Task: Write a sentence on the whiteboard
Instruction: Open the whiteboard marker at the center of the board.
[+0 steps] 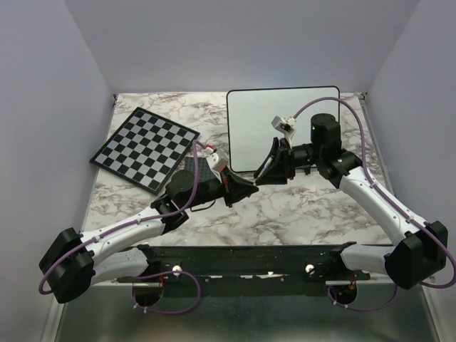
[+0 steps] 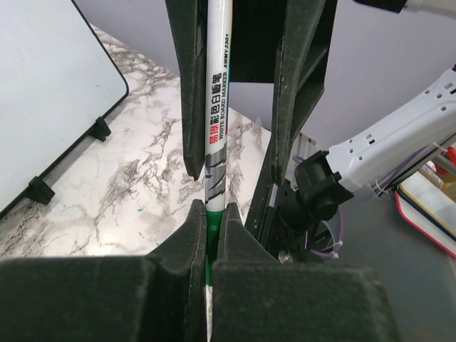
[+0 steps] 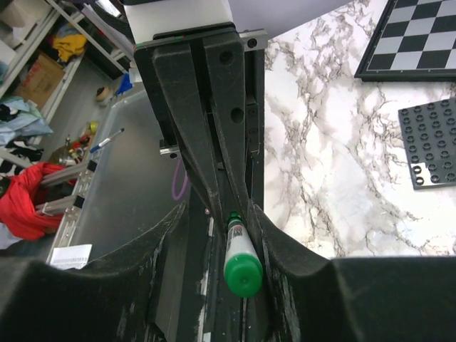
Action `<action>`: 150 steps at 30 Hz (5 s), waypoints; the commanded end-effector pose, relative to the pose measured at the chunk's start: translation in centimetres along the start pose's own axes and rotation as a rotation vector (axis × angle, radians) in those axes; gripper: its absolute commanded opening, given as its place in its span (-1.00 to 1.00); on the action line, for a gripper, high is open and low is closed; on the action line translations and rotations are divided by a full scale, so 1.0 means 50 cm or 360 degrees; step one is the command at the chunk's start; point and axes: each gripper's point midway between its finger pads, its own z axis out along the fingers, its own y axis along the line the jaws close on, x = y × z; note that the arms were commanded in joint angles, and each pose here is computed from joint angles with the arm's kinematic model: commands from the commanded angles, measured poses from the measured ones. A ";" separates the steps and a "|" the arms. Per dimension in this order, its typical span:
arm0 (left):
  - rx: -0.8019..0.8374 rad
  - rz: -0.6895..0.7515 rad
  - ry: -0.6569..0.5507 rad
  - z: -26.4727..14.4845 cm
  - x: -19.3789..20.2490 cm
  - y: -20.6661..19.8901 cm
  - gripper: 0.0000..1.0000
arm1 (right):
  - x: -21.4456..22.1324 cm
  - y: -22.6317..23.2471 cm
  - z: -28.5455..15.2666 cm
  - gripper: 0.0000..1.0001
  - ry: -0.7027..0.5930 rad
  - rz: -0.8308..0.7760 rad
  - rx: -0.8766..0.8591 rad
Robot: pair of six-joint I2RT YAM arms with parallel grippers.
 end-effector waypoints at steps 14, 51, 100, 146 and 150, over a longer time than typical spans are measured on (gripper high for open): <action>0.0037 -0.0052 -0.0168 0.010 -0.024 -0.013 -1.00 | -0.008 0.002 0.007 -0.19 -0.0021 0.0054 -0.0049; 0.0025 0.0376 0.1101 -0.106 0.076 -0.014 -1.00 | 0.106 0.010 -0.016 0.36 0.0572 -0.0338 0.0032; -0.0152 0.0142 -0.0097 -0.140 -0.086 0.004 0.90 | 0.106 -0.003 -0.009 -0.99 0.0339 -0.0238 0.0199; 0.0156 0.0275 0.0653 -0.111 -0.017 -0.020 -1.00 | 0.127 -0.002 -0.002 -0.74 0.0380 -0.0195 0.0101; 0.0153 0.0300 0.0771 -0.110 -0.014 -0.013 -1.00 | 0.128 0.001 -0.003 -0.38 0.0414 -0.0184 0.0070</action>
